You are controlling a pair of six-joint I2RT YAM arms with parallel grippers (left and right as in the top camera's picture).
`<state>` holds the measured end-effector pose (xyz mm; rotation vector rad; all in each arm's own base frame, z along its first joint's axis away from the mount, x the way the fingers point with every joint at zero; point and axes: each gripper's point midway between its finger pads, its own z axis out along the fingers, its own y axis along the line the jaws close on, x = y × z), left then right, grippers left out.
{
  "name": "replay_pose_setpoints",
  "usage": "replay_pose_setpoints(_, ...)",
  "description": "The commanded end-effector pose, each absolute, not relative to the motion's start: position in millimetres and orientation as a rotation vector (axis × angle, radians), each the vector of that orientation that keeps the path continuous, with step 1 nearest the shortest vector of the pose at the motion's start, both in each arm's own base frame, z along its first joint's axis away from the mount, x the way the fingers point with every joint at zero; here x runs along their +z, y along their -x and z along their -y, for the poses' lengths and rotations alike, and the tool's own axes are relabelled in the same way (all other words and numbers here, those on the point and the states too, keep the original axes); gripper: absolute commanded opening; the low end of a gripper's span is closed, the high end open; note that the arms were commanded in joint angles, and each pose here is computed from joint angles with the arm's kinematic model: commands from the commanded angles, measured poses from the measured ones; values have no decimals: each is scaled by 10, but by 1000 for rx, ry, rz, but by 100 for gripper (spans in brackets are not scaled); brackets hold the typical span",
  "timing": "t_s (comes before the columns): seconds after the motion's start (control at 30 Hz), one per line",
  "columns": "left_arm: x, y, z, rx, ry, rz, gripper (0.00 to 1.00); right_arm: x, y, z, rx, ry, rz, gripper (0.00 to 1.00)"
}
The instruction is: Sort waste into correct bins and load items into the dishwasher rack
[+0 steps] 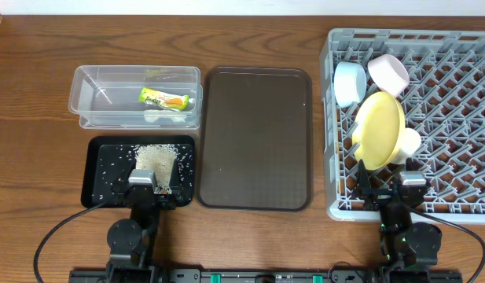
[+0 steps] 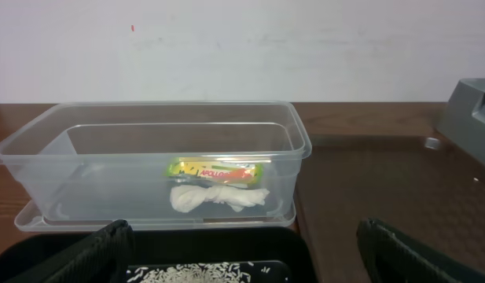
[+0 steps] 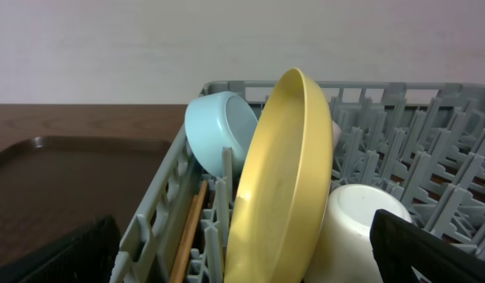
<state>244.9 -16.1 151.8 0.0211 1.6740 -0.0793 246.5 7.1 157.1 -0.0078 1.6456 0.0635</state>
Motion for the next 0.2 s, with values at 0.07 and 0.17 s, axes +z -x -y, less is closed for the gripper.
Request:
replay_pose_setpoints(0.07, 1374, -2435, 161, -79, -25, -1723, 93, 1568, -2463, -84, 62, 23, -1645, 99)
replay_pose_setpoints(0.17, 1375, -2436, 161, -79, -25, -1722, 93, 1568, -2463, -84, 62, 23, -1645, 99)
